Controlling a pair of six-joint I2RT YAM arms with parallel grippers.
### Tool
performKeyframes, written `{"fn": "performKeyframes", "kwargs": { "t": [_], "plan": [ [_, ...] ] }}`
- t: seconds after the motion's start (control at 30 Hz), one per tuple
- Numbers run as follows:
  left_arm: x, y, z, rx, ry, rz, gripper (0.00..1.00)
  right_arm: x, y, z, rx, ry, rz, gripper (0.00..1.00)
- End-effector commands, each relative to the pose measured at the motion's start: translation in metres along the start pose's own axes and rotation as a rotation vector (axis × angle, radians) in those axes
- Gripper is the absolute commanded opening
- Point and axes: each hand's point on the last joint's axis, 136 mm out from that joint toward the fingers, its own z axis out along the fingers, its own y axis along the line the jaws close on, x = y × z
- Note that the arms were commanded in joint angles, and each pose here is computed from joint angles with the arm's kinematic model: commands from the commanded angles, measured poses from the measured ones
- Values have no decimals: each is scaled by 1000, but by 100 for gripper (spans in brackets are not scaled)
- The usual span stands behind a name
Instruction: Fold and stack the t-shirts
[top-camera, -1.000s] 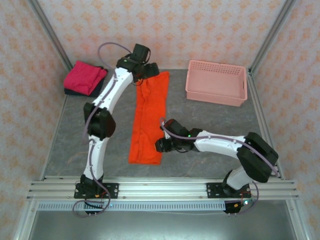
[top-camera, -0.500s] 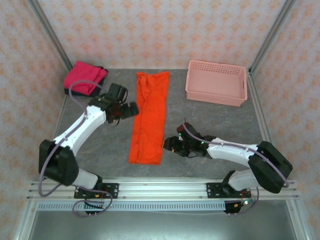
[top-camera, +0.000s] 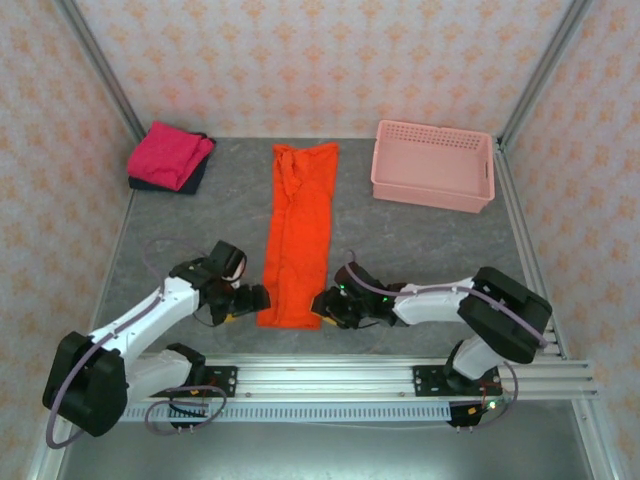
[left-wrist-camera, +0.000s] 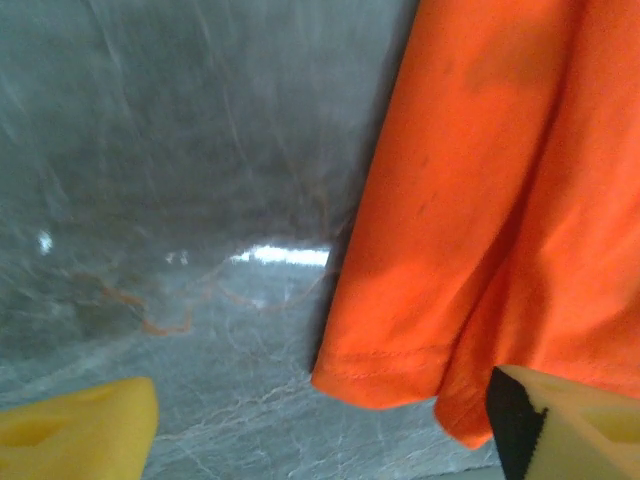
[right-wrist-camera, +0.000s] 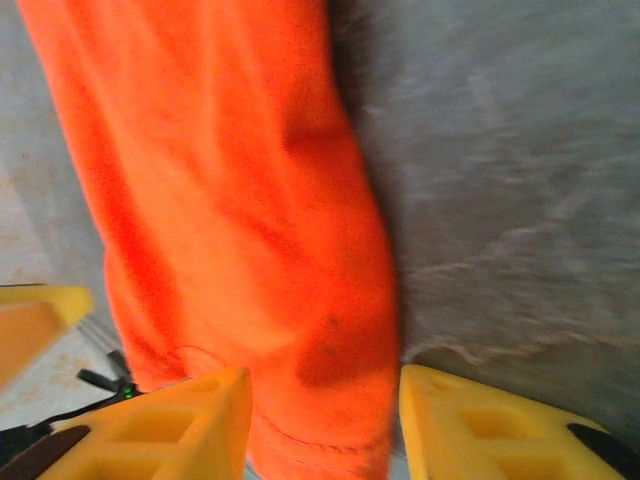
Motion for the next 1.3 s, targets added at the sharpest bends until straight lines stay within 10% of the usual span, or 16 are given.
{"fn": "performKeyframes", "kwargs": {
  "t": [0.0,0.47,0.8,1.27],
  "plan": [
    [1,-11,1,73,-12,-12,81,8,10,9,-56,43,17,40],
    [1,-4,14,23,-17,-2,59,3,10,-2,-52,-1,-3,0],
    [8,-21,23,112,8,-22,54,1,6,-5,-49,-16,7,0],
    [18,-5,37,49,47,-39,17,0,3,-8,-42,-28,17,7]
  ]
}}
